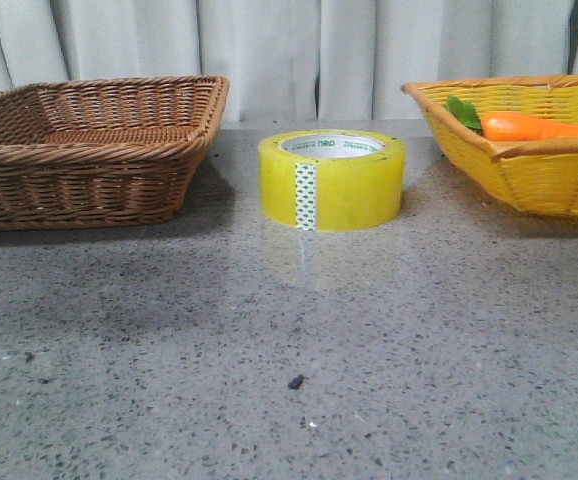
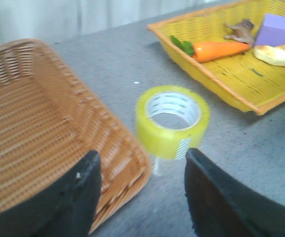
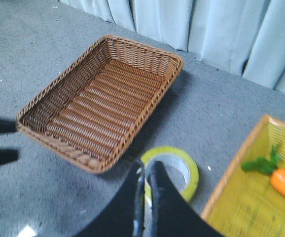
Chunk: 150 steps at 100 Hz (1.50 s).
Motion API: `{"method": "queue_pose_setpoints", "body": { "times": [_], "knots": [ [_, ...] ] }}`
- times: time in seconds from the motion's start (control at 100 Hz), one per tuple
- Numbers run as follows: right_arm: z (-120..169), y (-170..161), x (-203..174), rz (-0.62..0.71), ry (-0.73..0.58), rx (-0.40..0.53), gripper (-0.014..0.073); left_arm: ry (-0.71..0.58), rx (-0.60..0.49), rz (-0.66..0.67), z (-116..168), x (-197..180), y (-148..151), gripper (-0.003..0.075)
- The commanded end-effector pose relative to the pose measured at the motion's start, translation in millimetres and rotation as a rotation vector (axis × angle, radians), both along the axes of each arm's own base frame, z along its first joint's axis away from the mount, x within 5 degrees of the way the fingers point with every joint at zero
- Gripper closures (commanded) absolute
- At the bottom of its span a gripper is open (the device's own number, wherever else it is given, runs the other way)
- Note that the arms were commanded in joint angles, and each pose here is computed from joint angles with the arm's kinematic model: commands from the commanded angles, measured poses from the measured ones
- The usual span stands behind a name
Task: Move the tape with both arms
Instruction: 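Grasp the tape roll on the table with the left gripper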
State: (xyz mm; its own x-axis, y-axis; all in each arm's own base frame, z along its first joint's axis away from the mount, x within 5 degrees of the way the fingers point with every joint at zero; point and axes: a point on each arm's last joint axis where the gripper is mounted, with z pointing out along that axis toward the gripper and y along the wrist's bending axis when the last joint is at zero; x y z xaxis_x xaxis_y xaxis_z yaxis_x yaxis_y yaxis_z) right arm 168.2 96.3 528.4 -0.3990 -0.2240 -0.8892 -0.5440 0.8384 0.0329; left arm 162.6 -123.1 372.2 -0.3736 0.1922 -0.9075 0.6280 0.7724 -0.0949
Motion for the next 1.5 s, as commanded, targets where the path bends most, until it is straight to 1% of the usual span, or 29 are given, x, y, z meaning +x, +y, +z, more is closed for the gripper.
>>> {"method": "queue_pose_setpoints", "body": {
  "times": [0.0, 0.02, 0.12, 0.14, 0.2, 0.23, 0.29, 0.3, 0.33, 0.35, 0.4, 0.54, 0.59, 0.69, 0.74, 0.969, 1.149, 1.269, 1.359, 1.429, 1.479, 1.489],
  "knots": [
    [0, -19, -30, -0.023, -0.106, 0.019, 0.0662, -0.054, -0.055, -0.036, 24, 17, -24, 0.0375],
    [-1, -23, -37, -0.028, -0.124, 0.025, 0.0662, -0.047, -0.051, -0.047, 25, 20, -30, 0.0375],
    [-21, -36, -57, -0.064, -0.157, 0.049, 0.0662, 0.01, -0.012, -0.089, 27, 41, -56, 0.0375],
    [-25, -39, -61, -0.074, -0.165, 0.058, 0.0662, 0.017, -0.017, -0.096, 30, 43, -60, 0.0375],
    [-34, -47, -73, -0.102, -0.188, 0.098, 0.0662, 0.099, -0.012, -0.119, 28, 55, -74, 0.0375],
    [-38, -50, -77, -0.113, -0.202, 0.11, 0.0662, 0.129, -0.02, -0.133, 32, 60, -81, 0.0375],
    [-48, -54, -86, -0.12, -0.214, 0.125, 0.0662, 0.21, -0.003, -0.159, 28, 72, -94, 0.0375],
    [-48, -55, -87, -0.121, -0.216, 0.128, 0.0662, 0.213, -0.011, -0.164, 31, 73, -96, 0.0375],
    [-53, -56, -89, -0.123, -0.21, 0.133, 0.0662, 0.257, 0.003, -0.179, 27, 79, -103, 0.0375],
    [-55, -57, -91, -0.126, -0.206, 0.138, 0.0662, 0.266, -0.002, -0.186, 29, 81, -106, 0.0375],
    [-58, -58, -93, -0.131, -0.194, 0.147, 0.0662, 0.315, 0.008, -0.206, 24, 90, -116, 0.0375],
    [-62, -58, -93, -0.133, -0.167, 0.135, 0.0662, 0.377, -0.017, -0.225, 15, 111, -138, 0.0371],
    [-62, -58, -93, -0.133, -0.167, 0.135, 0.0662, 0.395, -0.028, -0.228, 11, 117, -144, 0.0354],
    [-62, -58, -93, -0.133, -0.167, 0.135, 0.0662, 0.418, -0.029, -0.221, -1, 126, -152, 0.0281],
    [-62, -58, -93, -0.133, -0.165, 0.134, 0.0662, 0.426, -0.025, -0.216, -7, 130, -154, 0.0265],
    [-63, -58, -94, -0.134, -0.159, 0.128, 0.0662, 0.518, 0.003, -0.218, -38, 141, -167, 0.0266],
    [-64, -59, -93, -0.139, -0.153, 0.115, 0.0662, 0.534, 0.021, -0.205, -56, 149, -174, 0.0267],
    [-65, -59, -93, -0.139, -0.139, 0.107, 0.0662, 0.559, 0.04, -0.199, -70, 154, -177, 0.0288],
    [-66, -59, -93, -0.139, -0.137, 0.105, 0.0662, 0.573, 0.048, -0.197, -77, 156, -179, 0.0323],
    [-66, -59, -93, -0.142, -0.14, 0.101, 0.0662, 0.584, 0.05, -0.196, -82, 158, -181, 0.0381],
    [-66, -59, -93, -0.142, -0.14, 0.101, 0.0662, 0.584, 0.052, -0.197, -82, 158, -181, 0.0456],
    [-66, -59, -93, -0.142, -0.14, 0.101, 0.0662, 0.582, 0.053, -0.199, -82, 158, -181, 0.0484]
  ]
}}
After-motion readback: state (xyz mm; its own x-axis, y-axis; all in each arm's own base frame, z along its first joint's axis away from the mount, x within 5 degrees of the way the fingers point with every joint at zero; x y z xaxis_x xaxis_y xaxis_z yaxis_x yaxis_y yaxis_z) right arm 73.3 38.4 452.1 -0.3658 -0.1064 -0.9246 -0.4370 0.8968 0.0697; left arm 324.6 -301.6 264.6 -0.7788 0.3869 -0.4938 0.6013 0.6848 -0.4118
